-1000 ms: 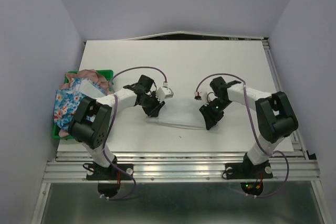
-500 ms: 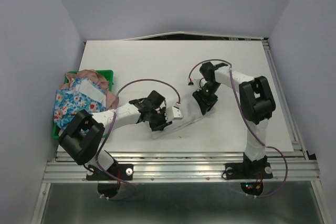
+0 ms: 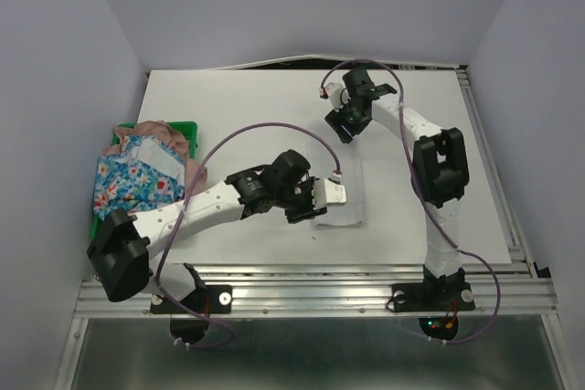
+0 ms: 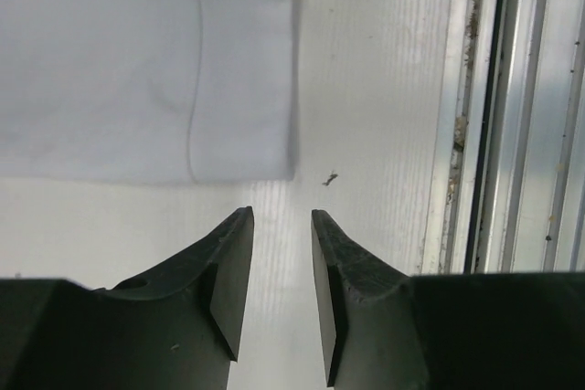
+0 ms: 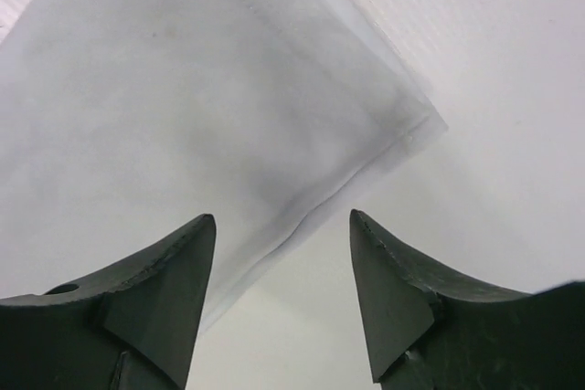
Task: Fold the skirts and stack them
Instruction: Fold the skirt
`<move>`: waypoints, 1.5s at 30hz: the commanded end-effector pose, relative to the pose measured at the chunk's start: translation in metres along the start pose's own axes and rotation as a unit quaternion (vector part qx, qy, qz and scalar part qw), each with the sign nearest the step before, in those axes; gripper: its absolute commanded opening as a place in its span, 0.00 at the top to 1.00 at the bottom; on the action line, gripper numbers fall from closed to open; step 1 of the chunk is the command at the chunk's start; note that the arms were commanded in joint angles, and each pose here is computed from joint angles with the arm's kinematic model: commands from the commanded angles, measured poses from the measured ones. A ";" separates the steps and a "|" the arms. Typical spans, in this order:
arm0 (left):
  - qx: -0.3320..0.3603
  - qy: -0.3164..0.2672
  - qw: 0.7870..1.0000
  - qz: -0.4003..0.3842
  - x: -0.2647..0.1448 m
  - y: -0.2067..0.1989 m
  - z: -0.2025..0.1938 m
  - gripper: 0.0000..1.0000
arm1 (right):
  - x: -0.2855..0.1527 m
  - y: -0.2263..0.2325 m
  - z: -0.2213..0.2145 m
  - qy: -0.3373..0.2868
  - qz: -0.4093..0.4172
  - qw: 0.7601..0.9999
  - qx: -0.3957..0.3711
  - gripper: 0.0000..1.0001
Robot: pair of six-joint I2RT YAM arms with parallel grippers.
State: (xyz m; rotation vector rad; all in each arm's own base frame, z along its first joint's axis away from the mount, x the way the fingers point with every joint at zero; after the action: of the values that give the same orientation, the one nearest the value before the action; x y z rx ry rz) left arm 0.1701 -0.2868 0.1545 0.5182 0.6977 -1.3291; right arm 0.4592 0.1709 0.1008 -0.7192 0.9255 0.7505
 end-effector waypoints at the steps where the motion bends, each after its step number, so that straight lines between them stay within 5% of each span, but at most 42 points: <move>1: 0.027 0.008 0.997 0.067 -0.029 0.013 -0.005 0.56 | -0.054 0.008 0.021 -0.069 0.015 0.997 0.011 0.32; 9: 0.082 0.002 0.987 0.140 -0.022 0.029 -0.011 0.43 | -0.075 0.088 -0.003 -0.100 0.189 0.973 0.090 0.33; 15: 0.138 0.002 0.977 0.164 0.009 0.020 0.013 0.42 | -0.056 0.136 -0.042 -0.061 0.282 0.948 0.131 0.37; 34: 0.153 0.076 0.968 0.185 0.114 -0.020 -0.016 0.43 | -0.003 0.163 -0.085 -0.002 0.343 0.927 0.153 0.39; 38: 0.162 0.099 0.960 0.204 0.124 -0.014 -0.034 0.50 | -0.003 0.163 -0.086 -0.003 0.344 0.927 0.149 0.39; 45: 0.146 0.113 0.957 0.224 0.120 0.000 -0.044 0.87 | -0.005 0.166 -0.088 -0.004 0.351 0.925 0.143 0.40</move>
State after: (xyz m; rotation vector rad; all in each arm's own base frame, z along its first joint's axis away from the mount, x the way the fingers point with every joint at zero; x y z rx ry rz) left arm 0.1680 -0.3560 0.0502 0.9963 0.4635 -0.9994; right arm 0.2903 0.1973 0.0602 -0.0255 1.2236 1.2214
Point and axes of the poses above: each gripper's point midway between its finger pads, its own x axis out along the fingers, its own y axis along the line the jaws close on, z = x × y, the point moved 4 cm from there along -x, back along the fingers, and after that the axes turned 11 degrees about -x, right-handed, at the moved point
